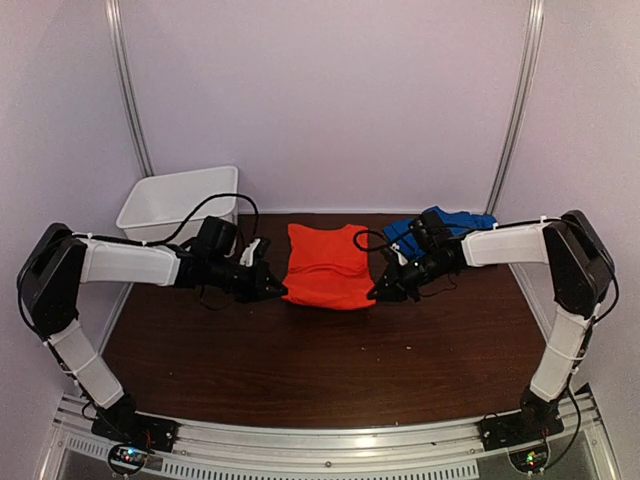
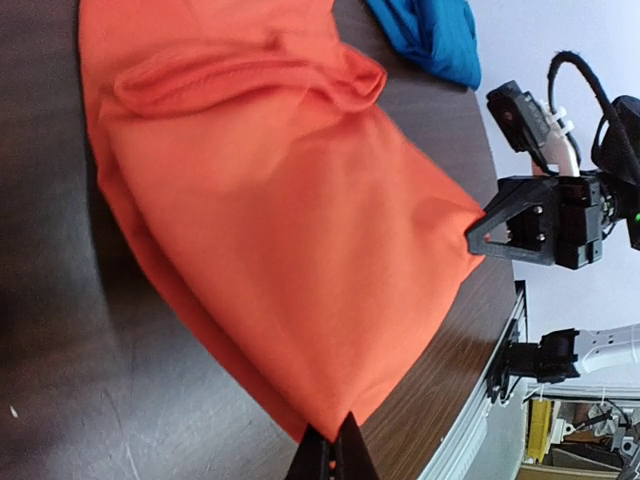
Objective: Fold and stack the mixed laundry pile
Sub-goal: Pick up the 2/3-rectangle-folded T-shirt from the center of the board, then fold the 2/3-rectangle-folded T-shirt at the center of the board.
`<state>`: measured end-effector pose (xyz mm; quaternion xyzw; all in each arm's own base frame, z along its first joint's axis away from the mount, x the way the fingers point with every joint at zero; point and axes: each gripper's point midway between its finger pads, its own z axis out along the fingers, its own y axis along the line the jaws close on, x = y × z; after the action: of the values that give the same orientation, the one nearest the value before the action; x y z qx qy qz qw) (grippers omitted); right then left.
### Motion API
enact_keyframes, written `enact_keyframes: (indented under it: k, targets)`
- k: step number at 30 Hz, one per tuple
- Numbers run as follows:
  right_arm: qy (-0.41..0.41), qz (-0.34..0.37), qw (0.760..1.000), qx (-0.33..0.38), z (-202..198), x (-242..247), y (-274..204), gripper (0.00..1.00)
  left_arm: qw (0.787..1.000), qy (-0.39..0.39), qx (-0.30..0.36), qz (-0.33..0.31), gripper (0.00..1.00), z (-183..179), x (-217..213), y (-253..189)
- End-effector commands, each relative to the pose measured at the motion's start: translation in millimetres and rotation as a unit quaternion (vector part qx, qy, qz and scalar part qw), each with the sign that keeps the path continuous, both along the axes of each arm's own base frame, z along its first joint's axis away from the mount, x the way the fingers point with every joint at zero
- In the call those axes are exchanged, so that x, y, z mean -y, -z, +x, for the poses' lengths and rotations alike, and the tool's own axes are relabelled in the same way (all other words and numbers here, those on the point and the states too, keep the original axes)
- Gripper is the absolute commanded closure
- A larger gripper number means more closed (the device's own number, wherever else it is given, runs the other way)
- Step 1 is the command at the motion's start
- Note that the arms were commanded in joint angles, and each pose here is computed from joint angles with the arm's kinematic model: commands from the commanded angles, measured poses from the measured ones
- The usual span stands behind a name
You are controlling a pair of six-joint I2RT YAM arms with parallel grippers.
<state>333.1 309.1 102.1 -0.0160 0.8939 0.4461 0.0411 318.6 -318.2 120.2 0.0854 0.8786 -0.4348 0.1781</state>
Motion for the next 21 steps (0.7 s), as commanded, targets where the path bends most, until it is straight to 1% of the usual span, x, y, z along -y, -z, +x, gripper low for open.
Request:
enact_keyframes:
  k: [1,4,9,12,15,21]
  targets:
    - [-0.020,-0.033,0.998,-0.051,-54,15,32,1.00,0.997,0.032,-0.059,0.027,1.00,-52,-8,40]
    - [-0.019,-0.018,0.999,-0.036,-54,11,20,1.00,0.997,0.041,-0.058,0.028,1.00,-61,-6,39]
    - [-0.027,-0.030,0.999,-0.007,-25,5,-4,1.00,0.998,0.037,-0.032,0.036,1.00,-41,-1,20]
    - [-0.035,-0.036,0.999,-0.003,-21,5,-14,1.00,0.998,0.046,-0.028,0.034,1.00,-36,5,8]
    - [-0.038,-0.046,0.998,-0.013,-35,13,-11,1.00,0.997,0.053,-0.031,0.041,1.00,-49,-2,6]
    - [-0.044,-0.040,0.997,-0.053,-96,22,-2,1.00,0.994,0.079,-0.059,0.054,1.00,-99,-21,14]
